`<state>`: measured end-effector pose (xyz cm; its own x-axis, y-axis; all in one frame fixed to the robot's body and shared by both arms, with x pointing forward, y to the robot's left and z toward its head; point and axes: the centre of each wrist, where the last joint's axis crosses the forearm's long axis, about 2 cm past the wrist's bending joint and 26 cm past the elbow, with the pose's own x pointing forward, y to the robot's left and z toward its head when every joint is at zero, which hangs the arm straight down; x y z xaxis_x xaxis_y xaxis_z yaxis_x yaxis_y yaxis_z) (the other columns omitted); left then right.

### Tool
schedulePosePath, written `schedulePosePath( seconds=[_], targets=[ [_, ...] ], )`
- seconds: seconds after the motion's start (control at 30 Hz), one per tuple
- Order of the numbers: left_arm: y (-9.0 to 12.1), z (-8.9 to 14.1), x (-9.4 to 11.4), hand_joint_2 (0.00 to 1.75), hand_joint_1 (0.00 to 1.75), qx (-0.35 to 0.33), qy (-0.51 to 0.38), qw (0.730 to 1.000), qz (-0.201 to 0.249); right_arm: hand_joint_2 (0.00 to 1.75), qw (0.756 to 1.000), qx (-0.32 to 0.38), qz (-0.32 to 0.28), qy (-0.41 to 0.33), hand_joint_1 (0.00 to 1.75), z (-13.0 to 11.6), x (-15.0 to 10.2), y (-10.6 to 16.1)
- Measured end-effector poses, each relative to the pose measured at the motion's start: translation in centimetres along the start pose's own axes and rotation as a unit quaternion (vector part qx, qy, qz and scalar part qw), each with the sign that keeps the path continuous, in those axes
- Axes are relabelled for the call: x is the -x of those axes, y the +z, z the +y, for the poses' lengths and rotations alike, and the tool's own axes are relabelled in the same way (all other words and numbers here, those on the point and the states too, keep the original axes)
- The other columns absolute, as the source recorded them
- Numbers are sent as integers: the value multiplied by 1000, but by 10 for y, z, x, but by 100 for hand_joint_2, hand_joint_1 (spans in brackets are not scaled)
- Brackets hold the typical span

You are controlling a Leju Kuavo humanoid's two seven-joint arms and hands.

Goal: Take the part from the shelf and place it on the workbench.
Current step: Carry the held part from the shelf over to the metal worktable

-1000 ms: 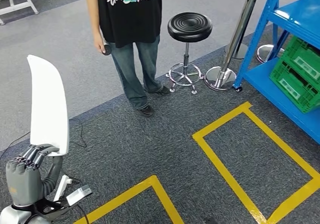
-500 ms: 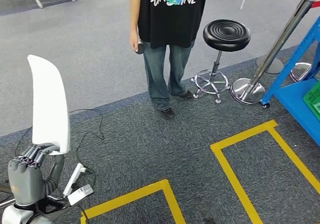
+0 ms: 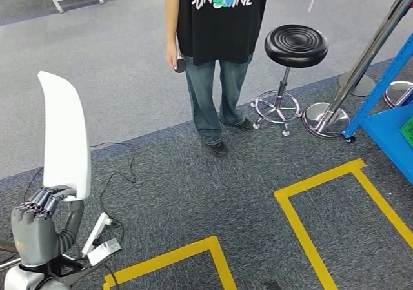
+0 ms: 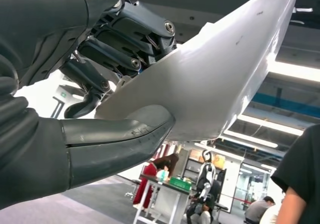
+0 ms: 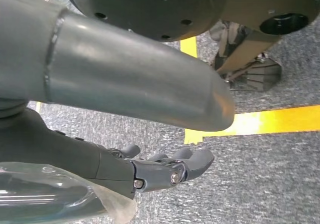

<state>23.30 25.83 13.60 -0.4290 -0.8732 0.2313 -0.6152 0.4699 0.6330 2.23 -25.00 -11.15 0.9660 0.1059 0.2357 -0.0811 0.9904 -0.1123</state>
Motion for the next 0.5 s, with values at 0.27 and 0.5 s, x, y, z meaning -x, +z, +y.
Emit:
schedulePosePath(
  seconds=[0.27,0.5],
  targets=[
    [-2,0,0,175,175,-7,13,1000,10,0,1000,-6,0,-4,0,9,-4,1],
    [-1,-2,-5,175,175,-4,30,999,16,0,1000,0,3,-6,0,2,-1,0]
  ],
)
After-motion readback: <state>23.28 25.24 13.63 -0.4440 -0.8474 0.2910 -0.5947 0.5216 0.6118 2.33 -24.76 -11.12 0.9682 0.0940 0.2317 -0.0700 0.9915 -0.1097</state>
